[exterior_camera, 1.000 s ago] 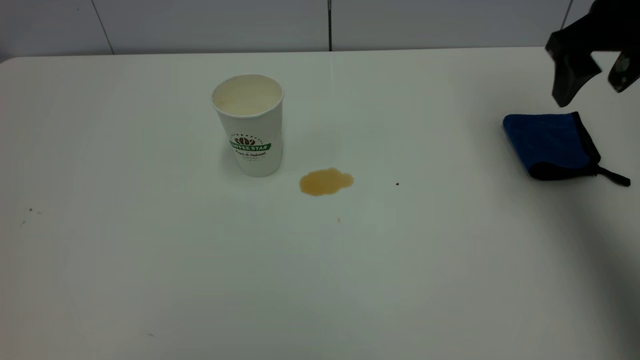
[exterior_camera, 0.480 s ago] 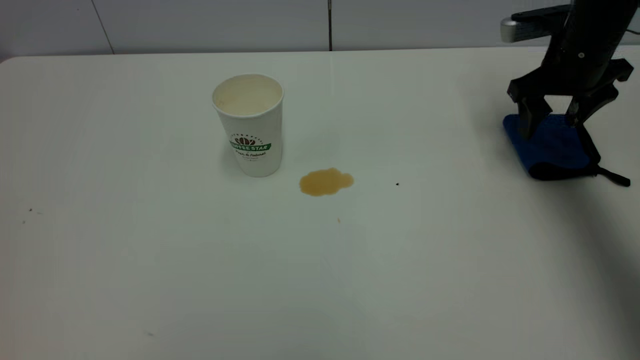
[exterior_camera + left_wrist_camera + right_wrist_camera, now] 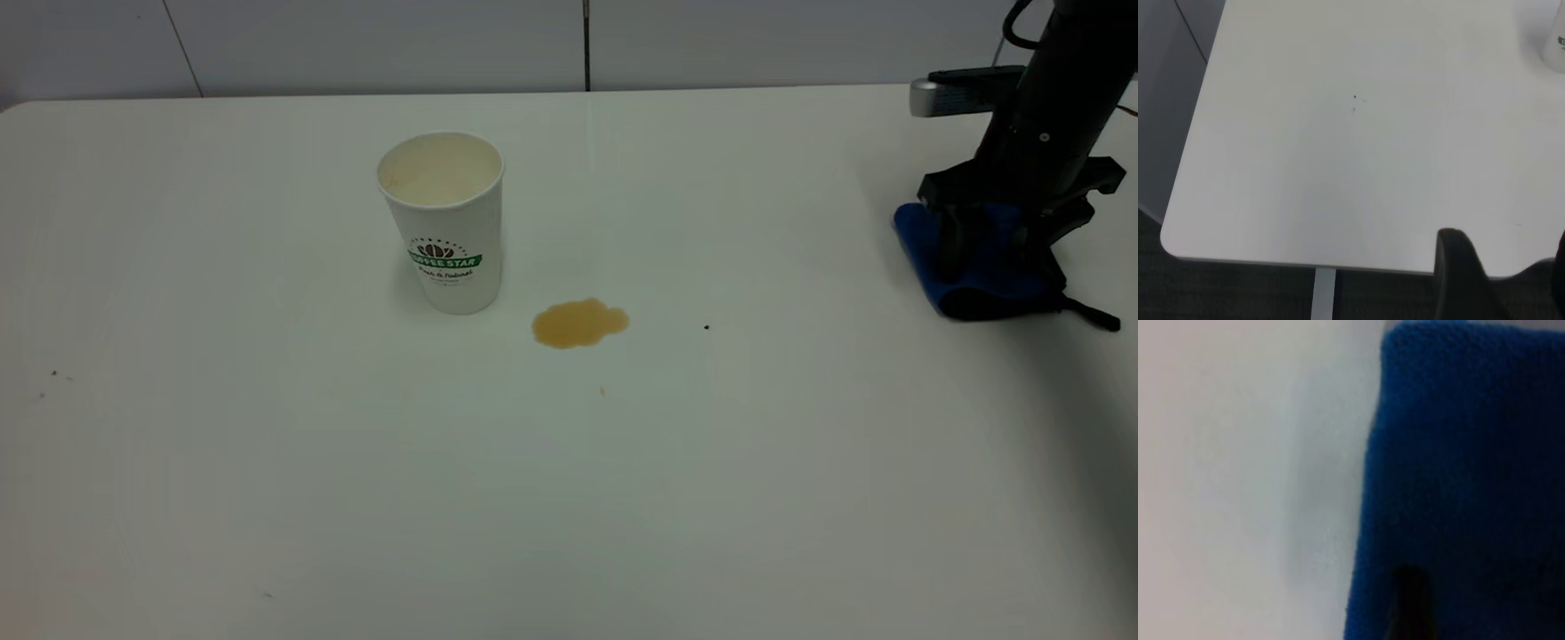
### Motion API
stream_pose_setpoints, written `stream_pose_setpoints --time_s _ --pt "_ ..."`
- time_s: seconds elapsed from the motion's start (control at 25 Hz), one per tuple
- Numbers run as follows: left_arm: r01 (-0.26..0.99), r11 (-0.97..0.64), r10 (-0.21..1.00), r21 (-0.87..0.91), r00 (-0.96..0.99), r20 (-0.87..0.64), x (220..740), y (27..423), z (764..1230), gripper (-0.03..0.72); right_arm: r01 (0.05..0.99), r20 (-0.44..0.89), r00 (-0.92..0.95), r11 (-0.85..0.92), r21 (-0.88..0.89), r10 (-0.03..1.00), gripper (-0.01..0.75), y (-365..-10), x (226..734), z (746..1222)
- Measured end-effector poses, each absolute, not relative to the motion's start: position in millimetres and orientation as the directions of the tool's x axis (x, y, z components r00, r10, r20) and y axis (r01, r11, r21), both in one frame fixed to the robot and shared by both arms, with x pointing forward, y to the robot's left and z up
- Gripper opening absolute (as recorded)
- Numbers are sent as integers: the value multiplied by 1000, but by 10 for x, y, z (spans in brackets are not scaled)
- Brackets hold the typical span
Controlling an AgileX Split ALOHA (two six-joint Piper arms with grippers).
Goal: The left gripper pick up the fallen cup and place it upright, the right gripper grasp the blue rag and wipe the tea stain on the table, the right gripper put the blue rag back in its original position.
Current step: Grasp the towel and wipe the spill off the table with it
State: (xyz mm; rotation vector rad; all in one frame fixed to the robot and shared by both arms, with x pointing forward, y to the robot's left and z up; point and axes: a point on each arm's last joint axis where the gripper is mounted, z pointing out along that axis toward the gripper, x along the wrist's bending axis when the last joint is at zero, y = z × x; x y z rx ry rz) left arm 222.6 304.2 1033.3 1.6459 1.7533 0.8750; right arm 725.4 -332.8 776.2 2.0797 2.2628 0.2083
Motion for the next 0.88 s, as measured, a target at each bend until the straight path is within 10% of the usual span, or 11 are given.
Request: stream_pose_setpoints --time_s 0.28,0.88 --pt "621 26 997 784 -76 27 2226 3042 10333 371 989 101 -67 52 141 993 71 -3312 7251 7744" --pt "621 26 997 784 -76 27 2226 3042 10333 371 933 276 -360 338 126 891 53 -1585 7025 7751"
